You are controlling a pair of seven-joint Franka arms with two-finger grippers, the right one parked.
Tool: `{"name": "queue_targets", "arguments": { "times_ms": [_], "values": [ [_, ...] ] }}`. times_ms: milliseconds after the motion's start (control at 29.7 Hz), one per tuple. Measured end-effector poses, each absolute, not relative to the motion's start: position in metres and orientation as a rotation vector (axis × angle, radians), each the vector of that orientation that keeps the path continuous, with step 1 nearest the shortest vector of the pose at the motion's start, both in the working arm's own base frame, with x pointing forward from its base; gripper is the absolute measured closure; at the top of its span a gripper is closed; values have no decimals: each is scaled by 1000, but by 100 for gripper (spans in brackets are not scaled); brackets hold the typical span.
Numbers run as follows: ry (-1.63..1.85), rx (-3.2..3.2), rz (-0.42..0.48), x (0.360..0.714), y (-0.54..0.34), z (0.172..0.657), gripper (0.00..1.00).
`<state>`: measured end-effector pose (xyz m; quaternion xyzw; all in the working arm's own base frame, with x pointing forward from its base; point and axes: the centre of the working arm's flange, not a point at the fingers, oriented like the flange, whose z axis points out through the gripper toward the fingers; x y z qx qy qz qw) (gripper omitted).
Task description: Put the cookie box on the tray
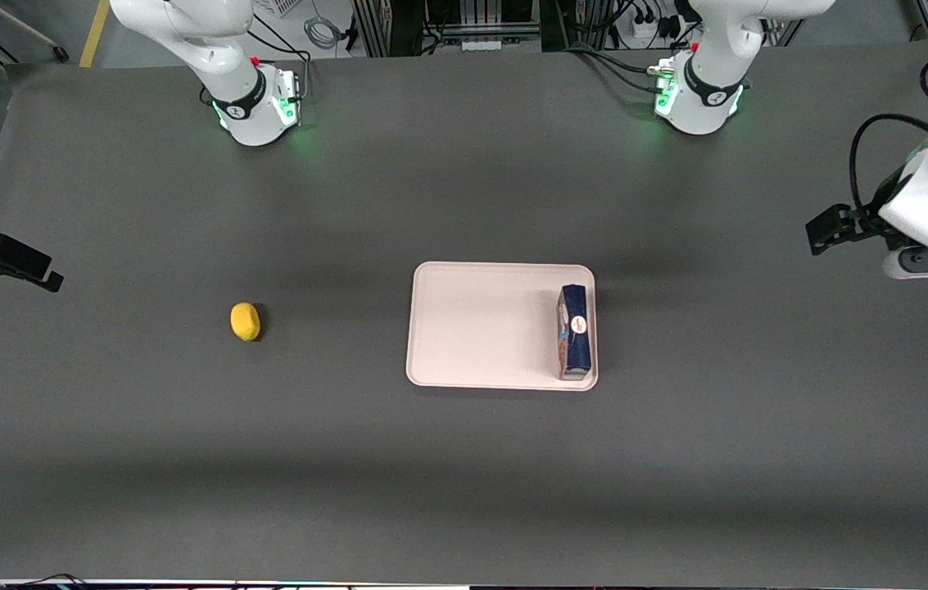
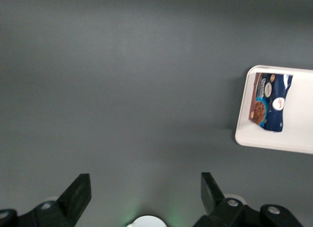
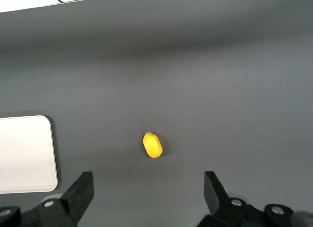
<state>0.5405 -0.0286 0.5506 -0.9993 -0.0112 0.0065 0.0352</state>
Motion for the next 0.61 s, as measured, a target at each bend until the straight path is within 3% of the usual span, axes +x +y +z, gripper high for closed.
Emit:
{"name": "queue_targets", "arguments": {
  "times_ms": [606],
  "values": [
    [-62,-3104,-5,529,-2,556,0]
  ]
}}
